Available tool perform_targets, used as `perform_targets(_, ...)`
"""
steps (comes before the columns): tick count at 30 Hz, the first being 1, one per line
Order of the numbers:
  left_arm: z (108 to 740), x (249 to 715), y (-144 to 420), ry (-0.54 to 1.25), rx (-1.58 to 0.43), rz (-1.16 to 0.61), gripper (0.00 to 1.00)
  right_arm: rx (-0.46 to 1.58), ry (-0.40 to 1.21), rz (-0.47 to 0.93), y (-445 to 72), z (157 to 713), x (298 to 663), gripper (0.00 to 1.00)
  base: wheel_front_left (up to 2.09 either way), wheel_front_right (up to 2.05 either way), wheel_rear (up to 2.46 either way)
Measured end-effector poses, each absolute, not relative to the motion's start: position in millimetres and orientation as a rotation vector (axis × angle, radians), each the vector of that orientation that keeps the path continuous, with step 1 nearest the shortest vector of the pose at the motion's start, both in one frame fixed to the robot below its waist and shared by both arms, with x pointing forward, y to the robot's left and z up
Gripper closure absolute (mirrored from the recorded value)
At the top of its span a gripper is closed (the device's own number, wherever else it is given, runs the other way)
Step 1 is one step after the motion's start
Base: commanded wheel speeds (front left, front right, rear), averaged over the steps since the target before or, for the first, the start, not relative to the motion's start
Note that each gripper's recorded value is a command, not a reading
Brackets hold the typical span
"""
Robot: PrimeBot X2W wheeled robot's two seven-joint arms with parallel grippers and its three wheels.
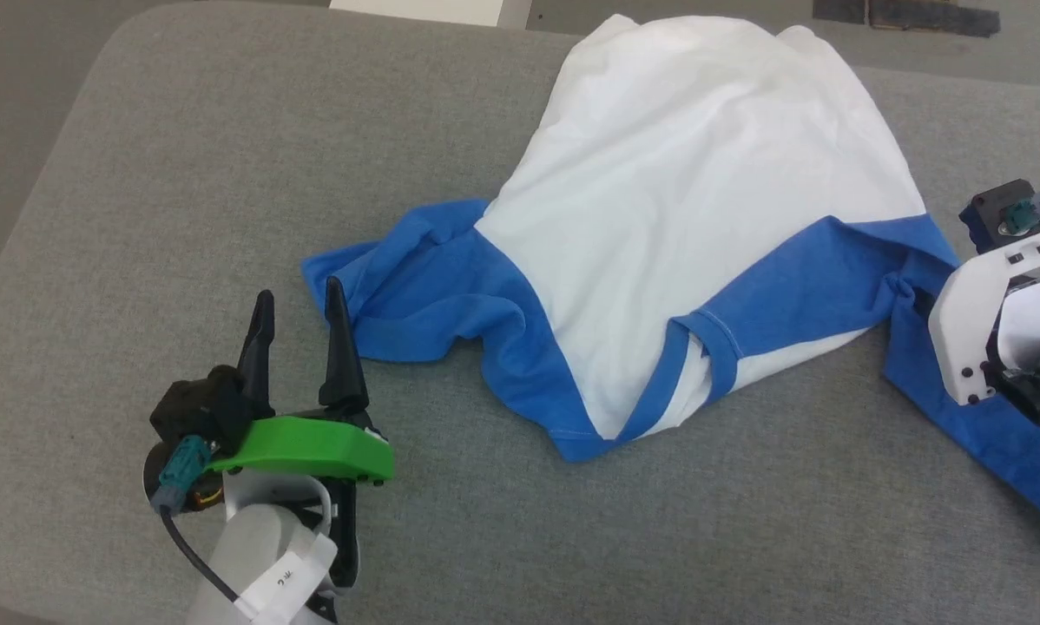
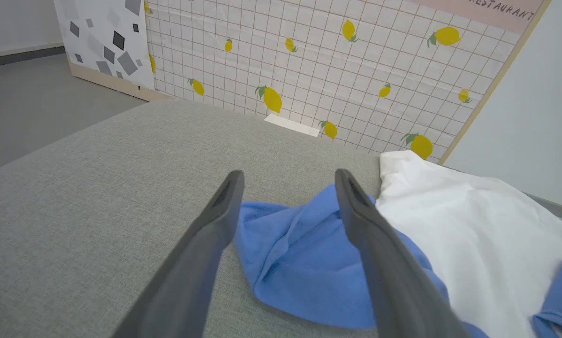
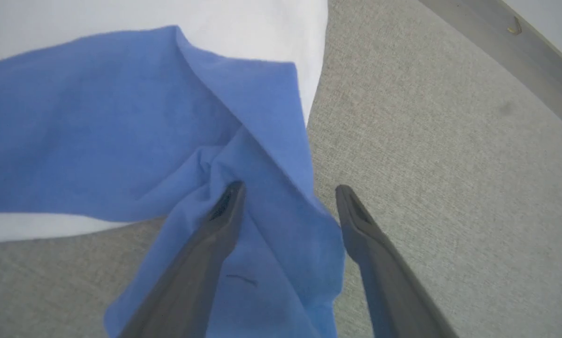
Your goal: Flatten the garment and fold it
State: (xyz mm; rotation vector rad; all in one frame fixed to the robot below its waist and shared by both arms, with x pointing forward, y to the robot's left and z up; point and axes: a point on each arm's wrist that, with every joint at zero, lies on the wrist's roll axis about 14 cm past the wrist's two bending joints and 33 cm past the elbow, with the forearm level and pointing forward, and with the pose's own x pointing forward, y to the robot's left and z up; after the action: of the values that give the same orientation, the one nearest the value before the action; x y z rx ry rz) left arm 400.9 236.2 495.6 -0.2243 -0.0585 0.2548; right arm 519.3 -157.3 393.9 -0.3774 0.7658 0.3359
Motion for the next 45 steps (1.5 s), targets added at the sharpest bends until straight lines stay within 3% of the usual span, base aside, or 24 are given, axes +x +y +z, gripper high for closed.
perform_targets(1,495,401,237,-0.056,-0.223,0.257,0.0,-0.375,0.773,0.337,-157,391,520,0.83,0.0,0.0,0.0)
perform_targets(2,493,401,237,-0.053,-0.222,0.259,0.0,-0.372,0.77,0.338,-156,391,521,1.0,0.0,0.0,0.0)
perform_targets(10,501,402,232,-0.072,-0.232,0.243,0.0,-0.317,0.599,0.342,-156,438,529,1.0,0.0,0.0,0.0)
perform_targets(14,511,400,230,-0.1,-0.239,0.233,0.0,-0.309,0.555,0.364,-164,454,502,1.0,0.0,0.0,0.0)
perform_targets(24,522,405,209,-0.129,-0.26,0.168,0.0,-0.503,0.918,0.276,-268,408,372,1.0,0.0,0.0,0.0)
perform_targets(32,518,402,205,-0.116,-0.264,0.157,0.0,-0.504,0.995,0.101,-327,404,343,1.0,0.0,0.0,0.0)
perform_targets(33,518,402,205,-0.115,-0.264,0.158,0.0,-0.497,0.989,0.101,-326,403,343,0.63,0.0,0.0,0.0)
perform_targets(34,518,402,205,-0.115,-0.264,0.158,0.0,-0.478,0.975,0.098,-323,403,343,0.0,0.0,0.0,0.0)
perform_targets(40,511,396,200,-0.085,-0.266,0.14,0.0,-0.31,0.885,0.066,-308,415,350,0.0,0.0,0.0,0.0)
perform_targets(45,502,392,182,0.002,-0.276,0.077,0.0,-0.131,0.684,-0.016,-304,458,366,0.0,0.0,0.0,0.0)
